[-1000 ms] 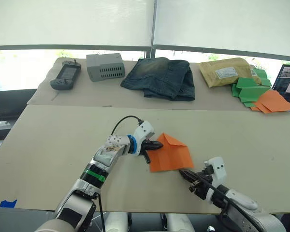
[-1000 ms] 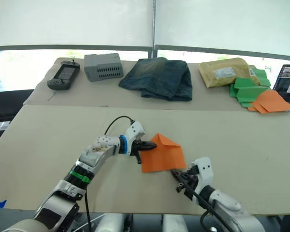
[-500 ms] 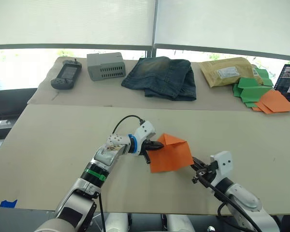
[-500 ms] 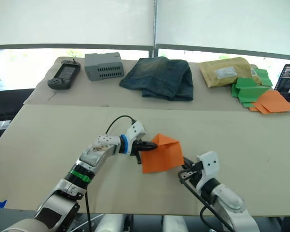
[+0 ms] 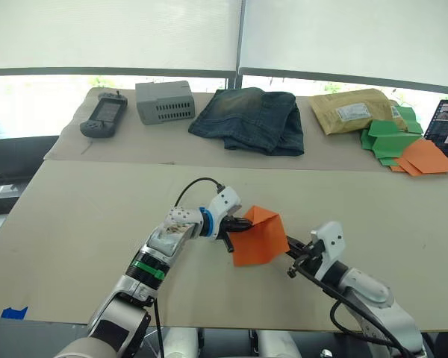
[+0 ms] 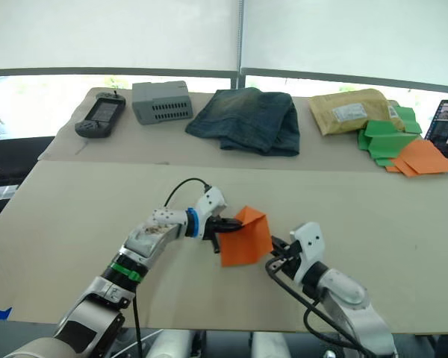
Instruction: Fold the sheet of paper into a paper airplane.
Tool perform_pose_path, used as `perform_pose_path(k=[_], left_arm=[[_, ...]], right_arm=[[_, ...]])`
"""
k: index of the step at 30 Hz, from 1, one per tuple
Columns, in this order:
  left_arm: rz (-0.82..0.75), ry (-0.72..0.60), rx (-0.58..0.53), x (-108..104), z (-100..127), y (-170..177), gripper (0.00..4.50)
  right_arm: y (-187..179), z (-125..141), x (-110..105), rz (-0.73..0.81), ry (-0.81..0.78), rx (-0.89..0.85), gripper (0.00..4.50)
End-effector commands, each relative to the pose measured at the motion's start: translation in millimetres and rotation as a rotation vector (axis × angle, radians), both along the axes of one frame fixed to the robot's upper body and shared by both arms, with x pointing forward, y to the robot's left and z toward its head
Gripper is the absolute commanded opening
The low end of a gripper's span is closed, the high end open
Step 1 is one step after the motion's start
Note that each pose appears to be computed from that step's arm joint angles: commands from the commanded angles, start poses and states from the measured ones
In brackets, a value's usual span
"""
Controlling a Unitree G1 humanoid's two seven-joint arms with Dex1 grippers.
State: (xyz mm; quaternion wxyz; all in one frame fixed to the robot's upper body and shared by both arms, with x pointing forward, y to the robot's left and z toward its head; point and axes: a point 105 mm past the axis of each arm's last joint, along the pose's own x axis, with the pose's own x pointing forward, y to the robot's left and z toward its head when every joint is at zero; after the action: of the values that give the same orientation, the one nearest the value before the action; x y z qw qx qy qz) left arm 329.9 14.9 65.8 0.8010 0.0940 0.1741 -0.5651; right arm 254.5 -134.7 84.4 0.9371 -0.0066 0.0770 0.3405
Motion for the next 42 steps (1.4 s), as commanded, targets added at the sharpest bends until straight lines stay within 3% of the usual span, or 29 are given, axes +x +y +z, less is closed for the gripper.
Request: perform_pose_path(k=[1, 11, 20, 23, 34, 42], left_arm=[[0.002, 0.034, 0.08, -5, -23, -3, 0.06], [-0.091, 0.003, 0.123, -13, -26, -29, 0.06], [-0.057, -0.019, 0.172, -6, -24, -4, 0.06], [-0.037, -0.043, 0.173, -3, -14, 8, 0.06], [0.026, -0.038, 0.134, 3, 8, 27, 0.06], [0.167, -0.025, 0.003, 24, 30, 33, 0.06]], right_arm=[[4, 8, 7, 0.036, -0.037, 0.004, 0.0], [18, 13, 22, 0.096, -0.063, 0.018, 0.0], [14, 6, 29, 0.076, -0.05, 0.0, 0.0], [10, 1, 31, 0.063, -0.038, -0.025, 0.0], [9, 12, 44, 0.07, -0.08, -0.064, 0.0], [9, 13, 45, 0.067, -0.085, -0.063, 0.0]])
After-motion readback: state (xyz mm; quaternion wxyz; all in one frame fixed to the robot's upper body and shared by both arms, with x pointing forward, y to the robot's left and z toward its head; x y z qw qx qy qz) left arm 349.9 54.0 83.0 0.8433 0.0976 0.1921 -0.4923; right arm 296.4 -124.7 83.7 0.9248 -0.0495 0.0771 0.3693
